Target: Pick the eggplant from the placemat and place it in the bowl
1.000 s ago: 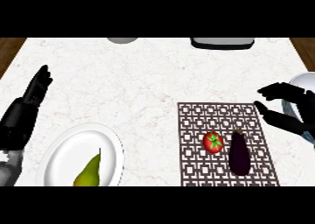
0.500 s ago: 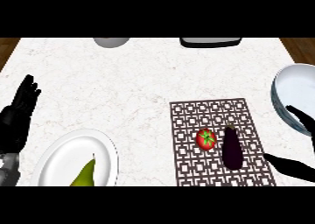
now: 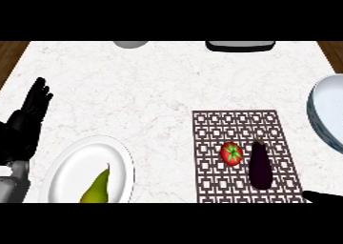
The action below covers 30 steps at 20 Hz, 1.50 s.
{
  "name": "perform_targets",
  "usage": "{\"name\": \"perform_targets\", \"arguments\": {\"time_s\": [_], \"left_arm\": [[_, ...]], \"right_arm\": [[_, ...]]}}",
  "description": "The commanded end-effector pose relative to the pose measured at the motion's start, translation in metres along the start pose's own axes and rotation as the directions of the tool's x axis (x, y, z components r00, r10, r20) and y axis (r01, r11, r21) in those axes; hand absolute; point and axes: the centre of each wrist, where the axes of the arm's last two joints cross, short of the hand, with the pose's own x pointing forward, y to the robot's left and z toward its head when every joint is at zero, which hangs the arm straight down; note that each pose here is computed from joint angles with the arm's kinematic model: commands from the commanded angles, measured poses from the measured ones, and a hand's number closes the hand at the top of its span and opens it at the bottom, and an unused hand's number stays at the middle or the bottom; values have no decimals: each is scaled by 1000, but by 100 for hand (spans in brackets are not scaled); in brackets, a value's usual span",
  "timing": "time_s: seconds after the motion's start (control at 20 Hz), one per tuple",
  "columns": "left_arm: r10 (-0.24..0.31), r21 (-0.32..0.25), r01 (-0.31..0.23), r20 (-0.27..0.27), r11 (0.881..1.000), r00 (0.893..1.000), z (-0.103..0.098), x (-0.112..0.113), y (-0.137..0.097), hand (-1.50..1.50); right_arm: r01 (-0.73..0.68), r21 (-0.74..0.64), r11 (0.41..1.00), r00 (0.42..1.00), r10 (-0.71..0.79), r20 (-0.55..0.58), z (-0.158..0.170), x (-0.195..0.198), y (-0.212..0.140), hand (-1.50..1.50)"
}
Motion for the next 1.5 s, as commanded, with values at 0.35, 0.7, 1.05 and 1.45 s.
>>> {"name": "perform_targets", "arguments": {"time_s": [0.35,0.7,1.05,1.45], "left_arm": [[6,-42,-5,21,999,1000,4,4,-7,0],[13,-35,-13,14,999,1000,-14,17,1,0],[13,-49,-12,30,999,999,1,10,-7,0],[5,-29,-4,18,1000,1000,-6,4,-14,0]], "right_arm": [[-218,307,926,959,261,-107,-53,41,-24,-150],[-233,499,835,941,324,-103,-87,47,17,-150],[-238,659,714,898,420,-130,-111,56,40,-150],[-311,708,634,861,503,-73,-113,56,68,-150]]}}
